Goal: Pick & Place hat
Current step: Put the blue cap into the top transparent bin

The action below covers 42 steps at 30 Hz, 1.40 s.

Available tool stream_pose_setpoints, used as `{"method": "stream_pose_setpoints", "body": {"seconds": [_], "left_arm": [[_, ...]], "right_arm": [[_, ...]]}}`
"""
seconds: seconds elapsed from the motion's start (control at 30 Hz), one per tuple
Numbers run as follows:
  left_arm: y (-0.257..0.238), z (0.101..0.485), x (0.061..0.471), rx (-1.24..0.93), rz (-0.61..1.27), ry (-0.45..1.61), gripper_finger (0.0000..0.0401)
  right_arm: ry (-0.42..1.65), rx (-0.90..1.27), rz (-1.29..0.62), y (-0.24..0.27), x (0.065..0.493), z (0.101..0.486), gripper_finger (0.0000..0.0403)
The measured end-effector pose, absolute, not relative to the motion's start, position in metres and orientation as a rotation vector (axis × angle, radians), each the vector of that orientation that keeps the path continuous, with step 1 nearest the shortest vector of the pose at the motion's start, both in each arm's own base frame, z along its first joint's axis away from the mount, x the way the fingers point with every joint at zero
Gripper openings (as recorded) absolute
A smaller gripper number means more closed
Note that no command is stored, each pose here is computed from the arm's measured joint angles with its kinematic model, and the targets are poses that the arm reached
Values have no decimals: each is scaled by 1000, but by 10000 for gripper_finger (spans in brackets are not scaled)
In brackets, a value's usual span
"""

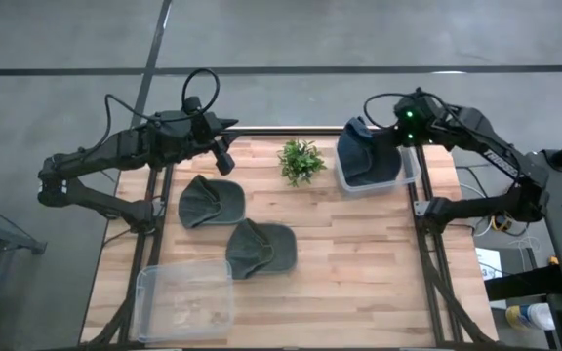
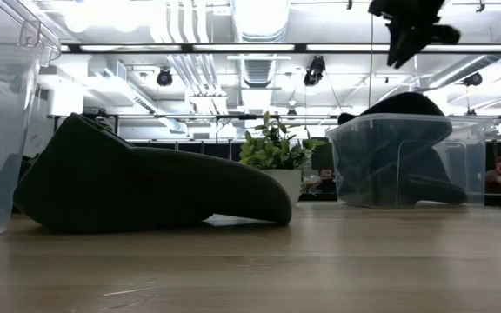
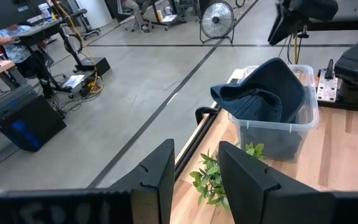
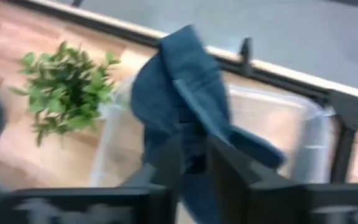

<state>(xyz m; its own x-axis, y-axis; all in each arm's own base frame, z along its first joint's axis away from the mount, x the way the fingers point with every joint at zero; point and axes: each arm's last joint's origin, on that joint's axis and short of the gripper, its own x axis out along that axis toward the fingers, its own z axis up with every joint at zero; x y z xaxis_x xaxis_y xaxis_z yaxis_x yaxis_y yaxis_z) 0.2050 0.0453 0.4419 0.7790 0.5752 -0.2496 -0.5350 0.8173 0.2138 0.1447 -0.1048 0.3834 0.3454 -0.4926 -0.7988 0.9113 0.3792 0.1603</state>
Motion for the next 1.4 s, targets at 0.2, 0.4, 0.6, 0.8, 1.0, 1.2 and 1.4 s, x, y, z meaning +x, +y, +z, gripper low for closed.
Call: {"method": "stream_pose_setpoints", "body": {"seconds": [0.2, 0.4, 0.6, 0.8, 1.0, 1.2, 1.4], "left_arm": [[45, 442, 205, 134, 600, 313, 119], [45, 442, 205, 134, 599, 313, 119], [45, 442, 205, 133, 599, 313, 119], [45, 442, 205, 133, 599, 312, 119], [45, 442, 205, 134, 599, 312, 119], [45, 442, 205, 137, 598, 313, 119], [45, 442, 205, 142, 597, 315, 119]], "right_arm": [[893, 673, -971, -116, 163, 355, 10], [1033, 658, -1011, -123, 172, 330, 8], [1181, 631, -1078, -131, 177, 306, 8], [1362, 619, -1083, -136, 183, 273, 8], [1490, 637, -1069, -138, 187, 246, 8], [1563, 632, -1048, -140, 186, 235, 8], [1497, 611, -1031, -140, 186, 266, 8]]}}
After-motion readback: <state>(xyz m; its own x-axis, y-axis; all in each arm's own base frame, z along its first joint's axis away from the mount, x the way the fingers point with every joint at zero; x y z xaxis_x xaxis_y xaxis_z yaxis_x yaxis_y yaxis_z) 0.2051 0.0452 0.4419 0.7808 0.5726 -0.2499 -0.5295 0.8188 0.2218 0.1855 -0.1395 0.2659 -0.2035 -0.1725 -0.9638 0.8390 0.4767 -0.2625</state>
